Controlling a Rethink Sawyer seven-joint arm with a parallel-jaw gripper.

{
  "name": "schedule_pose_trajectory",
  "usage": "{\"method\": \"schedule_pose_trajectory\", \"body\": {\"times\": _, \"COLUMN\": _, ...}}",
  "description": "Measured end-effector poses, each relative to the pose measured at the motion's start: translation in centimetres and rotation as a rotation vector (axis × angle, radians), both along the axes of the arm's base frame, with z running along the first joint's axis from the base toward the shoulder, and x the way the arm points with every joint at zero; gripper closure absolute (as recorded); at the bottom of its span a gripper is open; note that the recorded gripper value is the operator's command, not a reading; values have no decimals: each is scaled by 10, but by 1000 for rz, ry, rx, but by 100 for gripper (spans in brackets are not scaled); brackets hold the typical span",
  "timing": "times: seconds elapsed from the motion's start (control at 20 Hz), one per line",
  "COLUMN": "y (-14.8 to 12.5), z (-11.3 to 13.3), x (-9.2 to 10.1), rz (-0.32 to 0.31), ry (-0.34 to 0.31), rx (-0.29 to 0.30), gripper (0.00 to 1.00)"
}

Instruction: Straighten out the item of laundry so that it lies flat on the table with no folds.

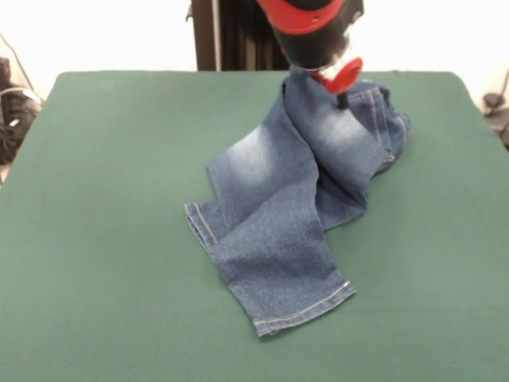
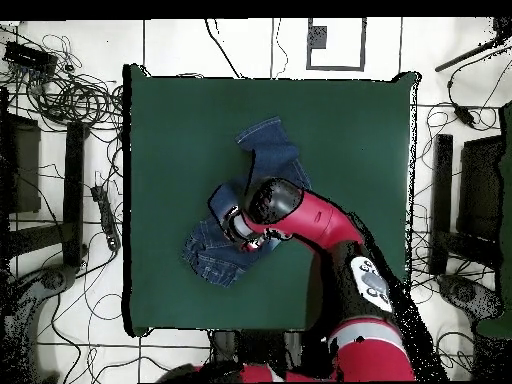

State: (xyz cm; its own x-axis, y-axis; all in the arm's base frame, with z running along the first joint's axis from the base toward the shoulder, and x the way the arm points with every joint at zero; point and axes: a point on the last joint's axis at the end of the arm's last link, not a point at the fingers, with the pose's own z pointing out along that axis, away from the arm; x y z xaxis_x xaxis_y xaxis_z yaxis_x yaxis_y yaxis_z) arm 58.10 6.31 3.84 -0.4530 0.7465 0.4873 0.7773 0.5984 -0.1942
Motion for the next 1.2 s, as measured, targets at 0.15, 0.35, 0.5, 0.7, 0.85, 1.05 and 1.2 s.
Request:
{"method": "schedule_pose_trajectory", "body": {"times": 0.15, "y": -10, "z": -5, "x": -1, "rz": -19, "ry": 10, "rx": 8, "gripper": 0}}
{"method": "schedule_pose_trajectory", "body": {"times": 0.35, "y": -14, "z": -5, "x": 1, "rz": -28, "ry": 6, "rx": 17, "gripper": 0}}
{"method": "schedule_pose_trajectory", "body": {"times": 0.5, "y": -24, "z": -5, "x": 6, "rz": -7, "ry": -12, "rx": 3, "gripper": 0}}
{"method": "schedule_pose_trajectory", "body": {"times": 0.7, "y": -49, "z": -16, "x": 24, "rz": 91, "ry": -88, "rx": -72, "gripper": 0}}
{"method": "schedule_pose_trajectory", "body": {"times": 0.85, "y": -82, "z": -50, "x": 49, "rz": 215, "ry": -245, "rx": -184, "gripper": 0}}
{"method": "schedule_pose_trajectory", "body": {"times": 1.05, "y": -110, "z": -85, "x": 75, "rz": 328, "ry": -437, "rx": -287, "gripper": 0}}
{"method": "schedule_pose_trajectory", "body": {"times": 1.2, "y": -109, "z": -84, "x": 77, "rz": 410, "ry": -463, "rx": -309, "gripper": 0}}
